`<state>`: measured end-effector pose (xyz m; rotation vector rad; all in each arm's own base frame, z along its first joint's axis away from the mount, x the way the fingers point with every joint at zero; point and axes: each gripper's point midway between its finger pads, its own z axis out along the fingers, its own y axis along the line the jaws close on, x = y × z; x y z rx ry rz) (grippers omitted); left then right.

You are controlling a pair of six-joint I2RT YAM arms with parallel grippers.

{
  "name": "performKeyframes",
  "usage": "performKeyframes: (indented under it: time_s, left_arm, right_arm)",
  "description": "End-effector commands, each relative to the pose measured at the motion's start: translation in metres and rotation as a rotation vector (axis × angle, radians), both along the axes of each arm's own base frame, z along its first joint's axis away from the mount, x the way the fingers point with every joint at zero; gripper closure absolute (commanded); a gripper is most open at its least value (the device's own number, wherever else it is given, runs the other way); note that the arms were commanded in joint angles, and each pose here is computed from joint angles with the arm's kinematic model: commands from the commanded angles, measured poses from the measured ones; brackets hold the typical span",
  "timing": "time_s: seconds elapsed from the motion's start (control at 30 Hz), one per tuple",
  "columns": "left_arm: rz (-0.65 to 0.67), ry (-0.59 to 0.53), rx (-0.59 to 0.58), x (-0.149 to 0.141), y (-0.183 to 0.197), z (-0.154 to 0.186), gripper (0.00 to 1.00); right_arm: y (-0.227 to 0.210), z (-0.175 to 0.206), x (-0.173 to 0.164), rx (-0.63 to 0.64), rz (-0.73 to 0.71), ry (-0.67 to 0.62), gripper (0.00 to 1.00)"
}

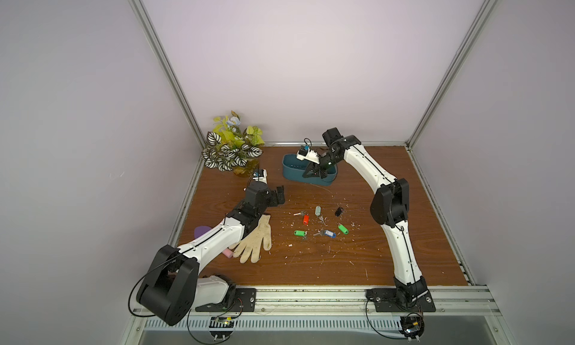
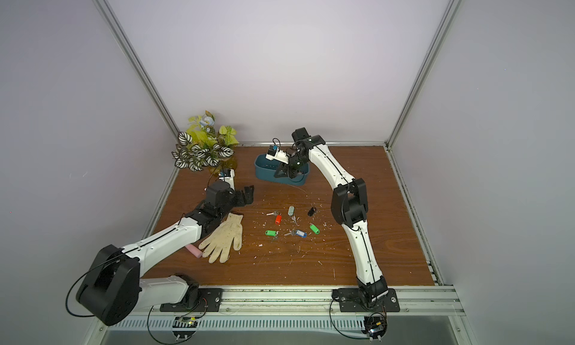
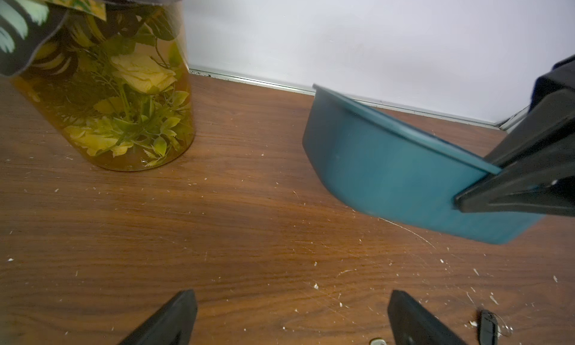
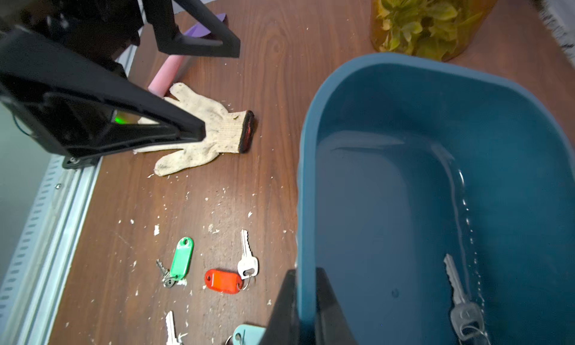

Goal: Take the keys out of the storage box
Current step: Pick up the storage box at the center of the board, then place the storage box at the center of the board.

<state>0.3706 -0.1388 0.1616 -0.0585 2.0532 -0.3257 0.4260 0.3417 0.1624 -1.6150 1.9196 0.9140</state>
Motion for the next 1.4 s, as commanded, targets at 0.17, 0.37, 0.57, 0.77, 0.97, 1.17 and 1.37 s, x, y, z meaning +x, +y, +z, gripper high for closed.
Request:
performKeyframes:
  time_s: [0.17,0.37,0.57,0.77,0.97,1.17,1.37]
  left_arm:
    - [0.016,-0.006,0.013,-0.002,0.008,0.001,0.00]
    - [0.019,-0.006,0.012,-0.001,0.008,0.001,0.00]
    - [0.018,-0.007,0.012,-0.001,0.008,0.002,0.00]
    - [0.015,-0.007,0.007,-0.001,0.007,0.003,0.00]
    - [0.013,-0.009,0.000,-0.001,0.006,0.003,0.00]
    - [0.010,-0.007,-0.006,-0.001,0.006,0.003,0.00]
    - [0.013,-0.008,-0.007,-0.001,0.006,0.003,0.00]
  right_arm:
    - [-0.001,0.013,-0.020,0.042,0.024,0.132,0.93]
    - [0.001,0.014,-0.015,0.037,-0.027,0.176,0.96]
    - [0.005,0.037,-0.022,0.066,-0.034,0.173,1.00]
    - [-0.001,0.014,-0.016,-0.020,-0.094,0.189,1.00]
    - [0.004,0.017,-0.018,-0.033,-0.121,0.204,1.00]
    - [-0.002,-0.017,-0.022,-0.140,-0.107,0.153,0.86]
    - [-0.001,-0.041,-0.028,-0.171,-0.032,0.132,0.74]
